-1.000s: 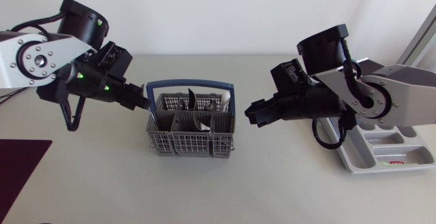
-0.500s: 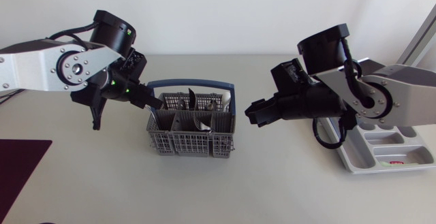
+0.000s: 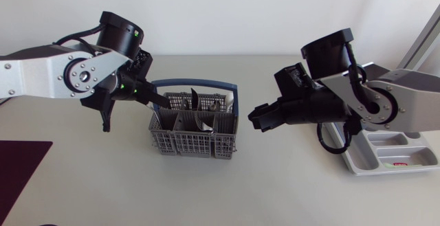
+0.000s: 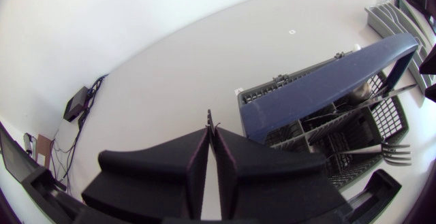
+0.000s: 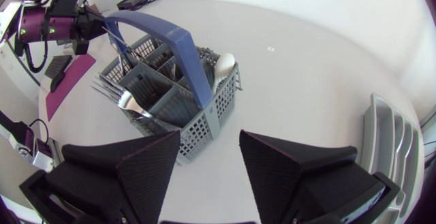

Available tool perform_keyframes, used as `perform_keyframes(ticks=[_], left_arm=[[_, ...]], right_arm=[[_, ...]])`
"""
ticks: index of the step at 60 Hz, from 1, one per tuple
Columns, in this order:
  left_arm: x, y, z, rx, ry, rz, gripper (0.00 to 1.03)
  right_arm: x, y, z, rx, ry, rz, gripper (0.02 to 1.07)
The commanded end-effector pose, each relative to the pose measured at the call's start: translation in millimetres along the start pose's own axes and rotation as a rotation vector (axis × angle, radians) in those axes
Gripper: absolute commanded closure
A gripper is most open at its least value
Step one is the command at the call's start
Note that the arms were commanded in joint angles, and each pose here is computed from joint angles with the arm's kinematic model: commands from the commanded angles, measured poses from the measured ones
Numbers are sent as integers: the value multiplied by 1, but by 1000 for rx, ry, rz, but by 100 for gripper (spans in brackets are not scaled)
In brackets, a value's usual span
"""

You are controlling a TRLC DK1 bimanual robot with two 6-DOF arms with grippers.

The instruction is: Sort the cutlery from the basket into the organizer compartments.

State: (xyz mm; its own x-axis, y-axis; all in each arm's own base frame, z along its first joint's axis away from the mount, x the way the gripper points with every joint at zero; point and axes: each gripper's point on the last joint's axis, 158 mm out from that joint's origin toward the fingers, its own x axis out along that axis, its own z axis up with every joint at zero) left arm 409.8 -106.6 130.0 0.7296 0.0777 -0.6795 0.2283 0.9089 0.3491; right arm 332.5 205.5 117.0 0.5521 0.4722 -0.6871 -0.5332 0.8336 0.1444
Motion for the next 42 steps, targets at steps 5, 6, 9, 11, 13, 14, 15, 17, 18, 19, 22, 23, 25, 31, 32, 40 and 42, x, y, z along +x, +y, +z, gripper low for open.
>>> perform_keyframes(ticks=[5, 6, 9, 11, 13, 14, 15, 17, 18, 19, 22, 23, 25, 31, 32, 40, 42], left_arm=[[-10, -2, -10, -7, -8, 13, 100], [-11, -3, -11, -5, -11, 14, 100], [-16, 0, -10, -6, -29, 26, 100], [-18, 1, -10, -4, -41, 31, 100], [-23, 1, -9, 4, -57, 36, 100], [-24, 2, -10, 8, -61, 39, 100], [-26, 2, -9, 11, -69, 42, 100], [-30, 2, -8, 17, -83, 43, 100], [-33, 1, -7, 19, -93, 42, 100], [-36, 1, -6, 19, -105, 40, 100], [-42, 1, -4, 28, -127, 45, 100], [-45, 1, -2, 28, -138, 44, 100], [-50, -1, 0, 31, -155, 39, 100], [-74, -3, 14, 32, -260, 26, 100], [-78, -3, 17, 29, -282, 26, 100], [-111, 4, 38, -7, -403, 22, 100], [-118, 6, 43, -15, -424, 20, 100]], right_arm=[[-2, 3, -8, -19, 10, 0, 43], [-2, 2, -8, -19, 10, -2, 43], [-2, 2, -8, -19, 10, -2, 43], [-2, 3, -8, -20, 10, -2, 43], [-2, 3, -8, -20, 10, -2, 43], [-2, 3, -7, -21, 9, -2, 43], [-2, 3, -8, -21, 11, -1, 43], [-2, 3, -8, -20, 9, -1, 43], [-2, 3, -7, -20, 8, -1, 43], [-2, 4, -7, -21, 8, -1, 43], [-2, 5, -7, -24, 8, 1, 43], [-2, 4, -7, -24, 8, -1, 43], [-2, 5, -6, -25, 7, -1, 43], [-2, 8, -6, -30, 6, 1, 43], [-3, 8, -6, -32, 5, 1, 43], [-7, 10, 0, -41, -14, 5, 43], [-9, 11, 1, -46, -22, 7, 43]])
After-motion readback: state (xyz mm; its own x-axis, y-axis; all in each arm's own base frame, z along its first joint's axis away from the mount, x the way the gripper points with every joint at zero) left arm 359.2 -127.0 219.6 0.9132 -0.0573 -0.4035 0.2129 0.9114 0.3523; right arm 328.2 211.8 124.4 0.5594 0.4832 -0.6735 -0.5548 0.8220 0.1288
